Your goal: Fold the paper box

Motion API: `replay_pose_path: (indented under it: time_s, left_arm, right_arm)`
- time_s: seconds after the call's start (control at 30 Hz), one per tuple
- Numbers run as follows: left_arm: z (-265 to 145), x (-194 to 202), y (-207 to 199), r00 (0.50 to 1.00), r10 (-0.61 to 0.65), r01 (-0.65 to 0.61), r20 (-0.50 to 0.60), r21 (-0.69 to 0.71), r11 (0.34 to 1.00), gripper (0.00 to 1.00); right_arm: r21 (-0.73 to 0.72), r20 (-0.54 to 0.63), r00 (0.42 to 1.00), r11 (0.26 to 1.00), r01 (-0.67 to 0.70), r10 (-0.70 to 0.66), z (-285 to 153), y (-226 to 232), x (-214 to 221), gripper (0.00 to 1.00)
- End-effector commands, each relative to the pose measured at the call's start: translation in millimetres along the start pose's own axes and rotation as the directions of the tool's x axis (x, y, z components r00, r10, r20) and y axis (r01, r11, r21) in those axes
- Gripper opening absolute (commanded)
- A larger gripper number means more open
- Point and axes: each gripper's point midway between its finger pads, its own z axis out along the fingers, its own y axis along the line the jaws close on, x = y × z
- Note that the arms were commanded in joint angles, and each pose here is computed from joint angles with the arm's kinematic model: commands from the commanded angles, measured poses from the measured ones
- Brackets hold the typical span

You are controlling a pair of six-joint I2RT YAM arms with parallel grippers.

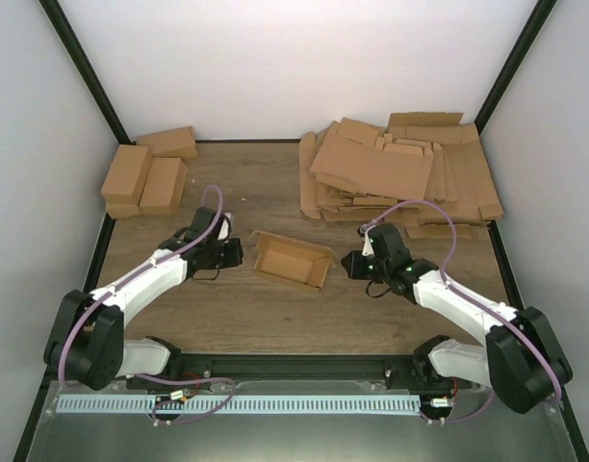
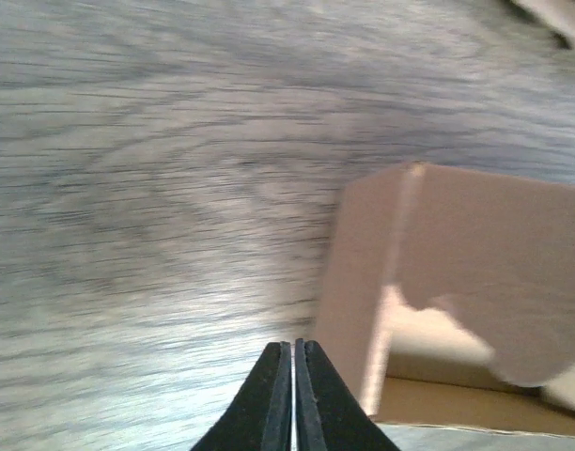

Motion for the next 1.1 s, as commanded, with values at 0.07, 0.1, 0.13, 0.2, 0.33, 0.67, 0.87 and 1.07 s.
replay_pose_path:
  time_s: [0.07, 0.1, 0.13, 0.2, 0.33, 0.67, 0.87, 1.07]
  left_arm:
    - [-26.7, -9.5, 45.2, 0.994, -0.085, 0.102, 0.074, -0.261, 0.96, 0.04]
    - [-33.3, -13.2, 46.0, 0.992, -0.085, 0.108, 0.096, -0.271, 0.956, 0.04]
    - [-39.8, -17.8, 46.2, 0.989, -0.083, 0.114, 0.119, -0.279, 0.954, 0.05]
    - [-54.1, -28.4, 45.3, 0.984, -0.08, 0.124, 0.161, -0.285, 0.951, 0.11]
    - [-74.3, -44.1, 48.0, 0.979, -0.09, 0.145, 0.184, -0.309, 0.94, 0.22]
    - [-79.6, -103.0, -11.1, 0.945, -0.303, 0.294, 0.123, 0.084, 0.952, 0.96]
    - [-32.6, -98.1, -51.6, 0.879, -0.439, 0.477, -0.186, 0.306, 0.824, 0.92]
    - [-22.1, -86.4, -64.3, 0.863, -0.436, 0.502, -0.256, 0.331, 0.799, 0.86]
  right_arm:
    - [0.059, 0.087, 0.995, 0.998, 0.038, -0.043, -29.4, 6.5, -28.0, 0.18]
    - [0.066, 0.092, 0.995, 0.997, 0.038, -0.044, -34.0, 7.2, -30.6, 0.2]
    - [0.073, 0.098, 0.994, 0.997, 0.036, -0.043, -38.6, 7.8, -32.7, 0.21]
    - [0.092, 0.107, 0.994, 0.995, 0.029, -0.039, -47.2, 8.5, -37.7, 0.25]
    - [0.148, 0.106, 0.994, 0.988, -0.046, 0.03, -59.7, 4.0, -44.6, 0.4]
    - [0.099, 0.047, 0.838, 0.833, -0.545, 0.543, -65.1, 26.2, -73.8, 0.88]
    - [-0.026, -0.1, 0.708, 0.71, -0.704, 0.699, -44.9, 59.0, -79.2, 0.82]
    - [-0.015, -0.228, 0.652, 0.667, -0.745, 0.723, -24.5, 68.4, -58.8, 0.8]
